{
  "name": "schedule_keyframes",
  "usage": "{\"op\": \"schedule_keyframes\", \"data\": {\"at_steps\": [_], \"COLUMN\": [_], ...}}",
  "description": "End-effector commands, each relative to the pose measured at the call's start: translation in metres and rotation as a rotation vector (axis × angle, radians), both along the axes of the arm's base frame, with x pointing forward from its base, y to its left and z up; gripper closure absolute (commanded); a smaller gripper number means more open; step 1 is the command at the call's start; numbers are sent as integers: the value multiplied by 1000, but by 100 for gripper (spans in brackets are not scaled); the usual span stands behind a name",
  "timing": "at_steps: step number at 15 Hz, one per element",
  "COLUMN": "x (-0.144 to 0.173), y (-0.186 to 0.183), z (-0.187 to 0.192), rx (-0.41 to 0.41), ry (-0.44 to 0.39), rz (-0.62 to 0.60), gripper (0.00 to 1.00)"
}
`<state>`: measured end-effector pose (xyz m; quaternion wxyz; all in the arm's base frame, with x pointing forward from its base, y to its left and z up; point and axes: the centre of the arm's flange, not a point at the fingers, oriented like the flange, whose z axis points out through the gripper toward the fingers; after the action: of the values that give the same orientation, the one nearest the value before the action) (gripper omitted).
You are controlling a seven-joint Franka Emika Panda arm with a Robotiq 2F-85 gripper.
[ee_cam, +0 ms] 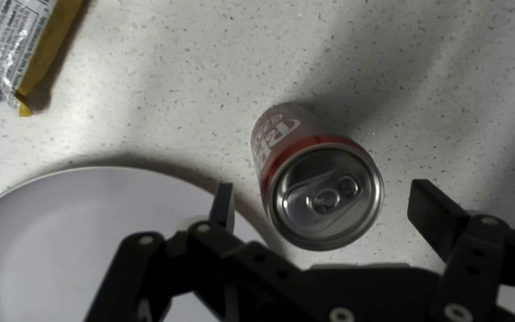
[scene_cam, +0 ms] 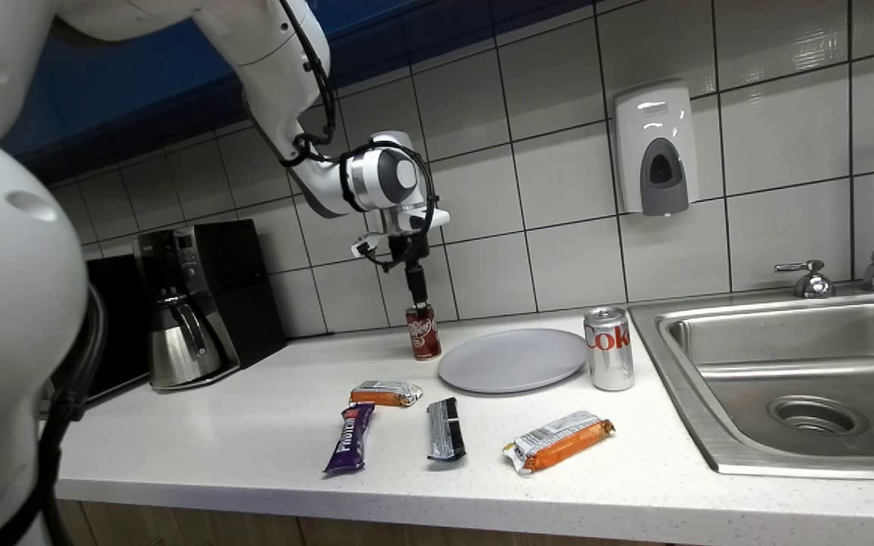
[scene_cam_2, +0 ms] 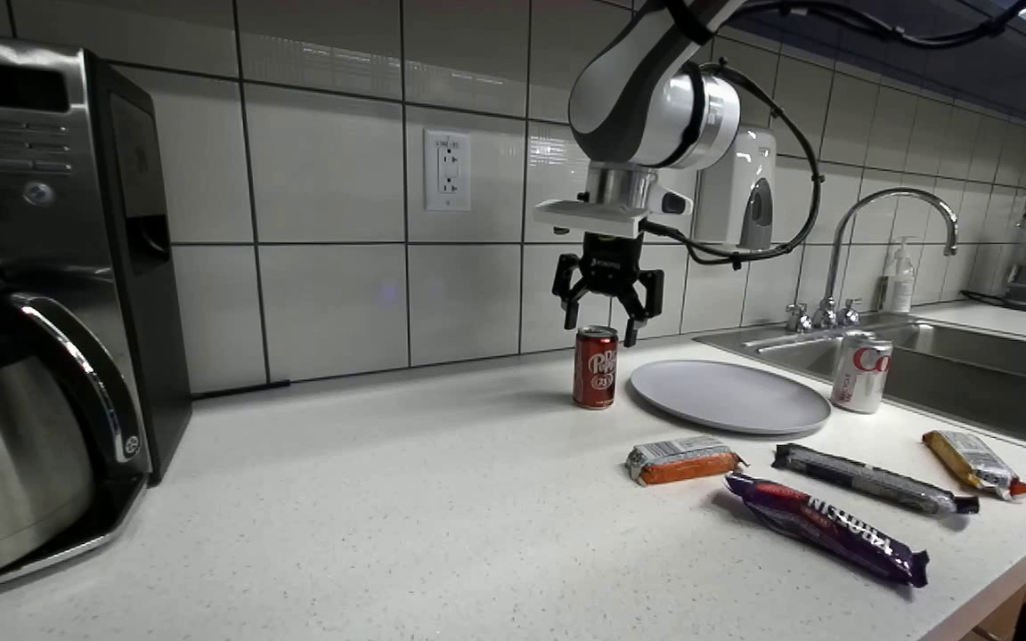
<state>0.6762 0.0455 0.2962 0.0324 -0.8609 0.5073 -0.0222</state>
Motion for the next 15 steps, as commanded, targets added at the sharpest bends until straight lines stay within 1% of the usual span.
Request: {"op": "schedule_keyframes", "data": {"at_steps": [1, 15], "x": [0, 0], "y": [0, 0], "z": [0, -5], "rx": [0, -1], "ry": [0, 5], "rz": [0, 0], "gripper": [0, 0]}}
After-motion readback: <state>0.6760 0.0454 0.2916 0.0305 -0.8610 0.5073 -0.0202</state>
